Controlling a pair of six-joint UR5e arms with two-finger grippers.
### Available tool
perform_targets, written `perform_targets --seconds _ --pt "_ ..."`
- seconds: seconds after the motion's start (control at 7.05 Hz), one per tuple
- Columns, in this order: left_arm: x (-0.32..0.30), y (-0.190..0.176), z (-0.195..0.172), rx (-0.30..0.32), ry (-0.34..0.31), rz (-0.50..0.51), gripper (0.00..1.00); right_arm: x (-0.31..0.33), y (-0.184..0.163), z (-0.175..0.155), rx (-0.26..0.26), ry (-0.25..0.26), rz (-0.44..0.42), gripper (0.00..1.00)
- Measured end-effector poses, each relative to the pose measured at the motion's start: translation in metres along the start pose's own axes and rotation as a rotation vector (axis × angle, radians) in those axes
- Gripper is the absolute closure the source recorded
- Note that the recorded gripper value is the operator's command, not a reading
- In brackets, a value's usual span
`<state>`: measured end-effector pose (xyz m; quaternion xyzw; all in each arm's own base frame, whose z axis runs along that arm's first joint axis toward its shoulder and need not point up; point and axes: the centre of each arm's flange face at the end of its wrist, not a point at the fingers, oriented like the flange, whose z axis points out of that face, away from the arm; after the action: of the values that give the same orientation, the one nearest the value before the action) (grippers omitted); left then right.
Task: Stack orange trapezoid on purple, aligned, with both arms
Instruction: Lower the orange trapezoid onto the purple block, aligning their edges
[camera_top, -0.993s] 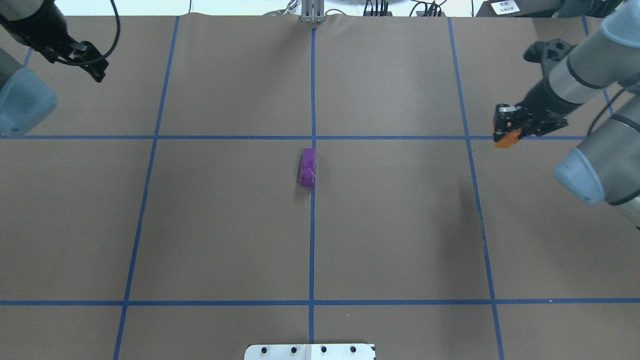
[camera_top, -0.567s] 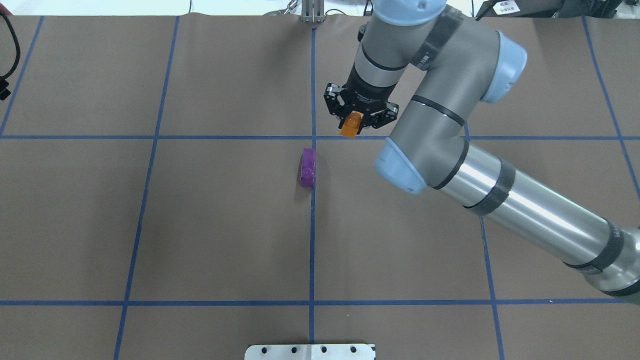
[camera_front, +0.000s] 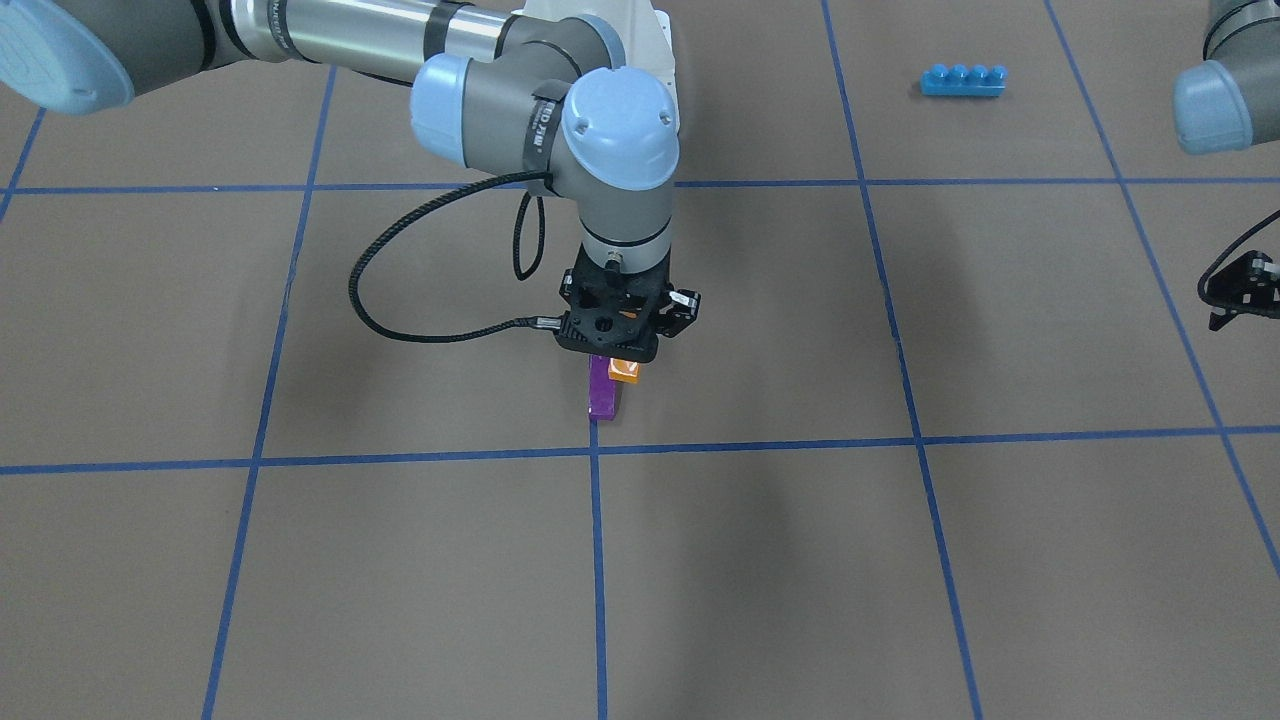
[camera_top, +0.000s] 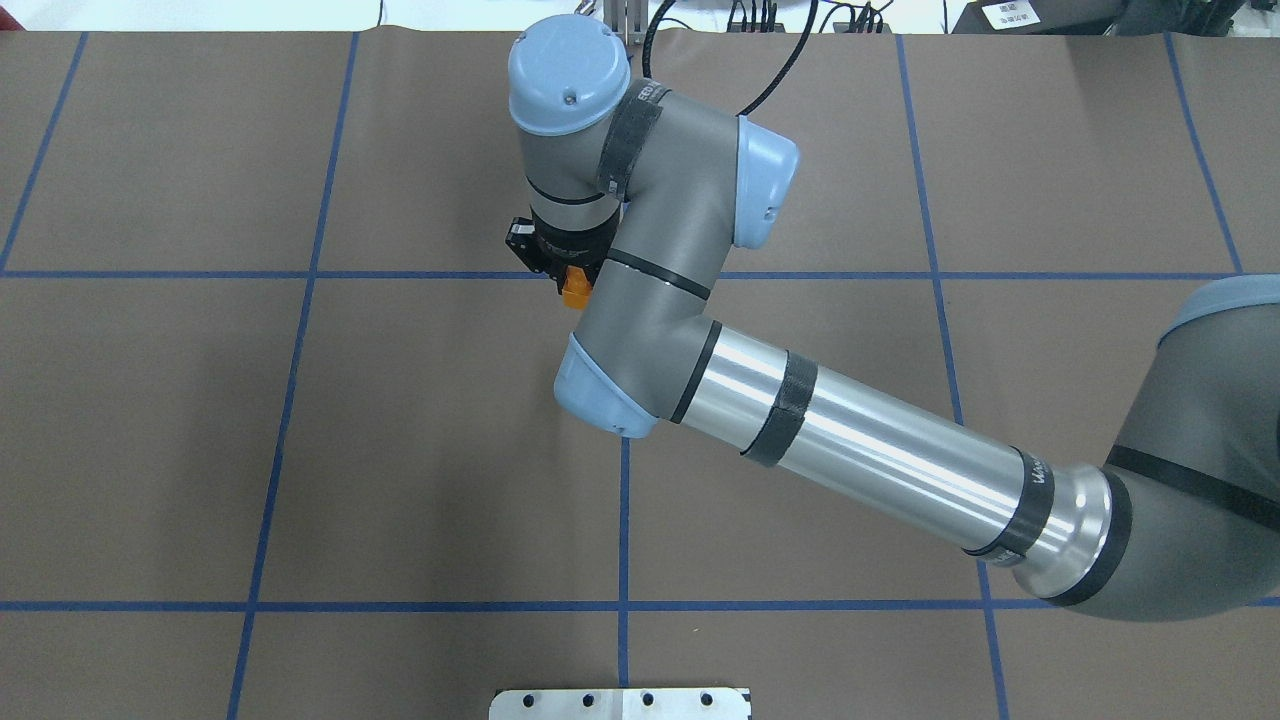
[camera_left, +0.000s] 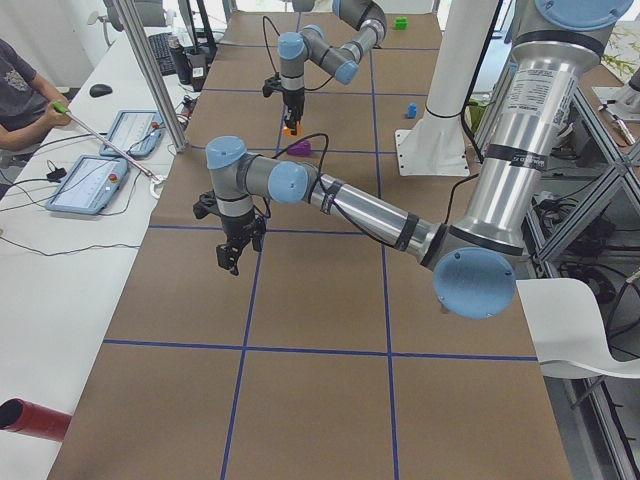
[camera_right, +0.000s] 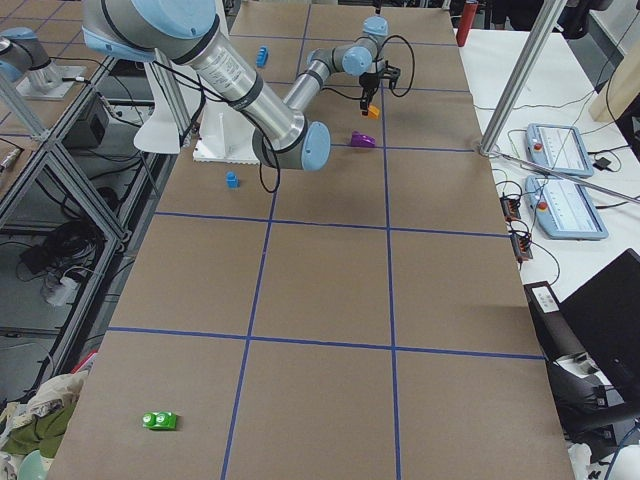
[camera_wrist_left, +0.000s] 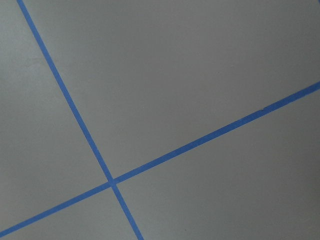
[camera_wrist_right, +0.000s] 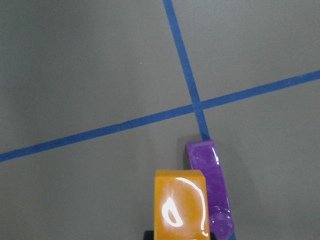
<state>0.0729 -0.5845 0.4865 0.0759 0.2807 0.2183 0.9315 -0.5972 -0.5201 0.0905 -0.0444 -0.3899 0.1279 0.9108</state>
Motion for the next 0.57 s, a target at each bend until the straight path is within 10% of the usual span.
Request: perform_targets --seconds 0.57 --pt "0.005 0.000 0.003 0.003 0.072 -0.009 0.00 0.022 -0.007 0.032 0.002 0.058 -0.053 1.00"
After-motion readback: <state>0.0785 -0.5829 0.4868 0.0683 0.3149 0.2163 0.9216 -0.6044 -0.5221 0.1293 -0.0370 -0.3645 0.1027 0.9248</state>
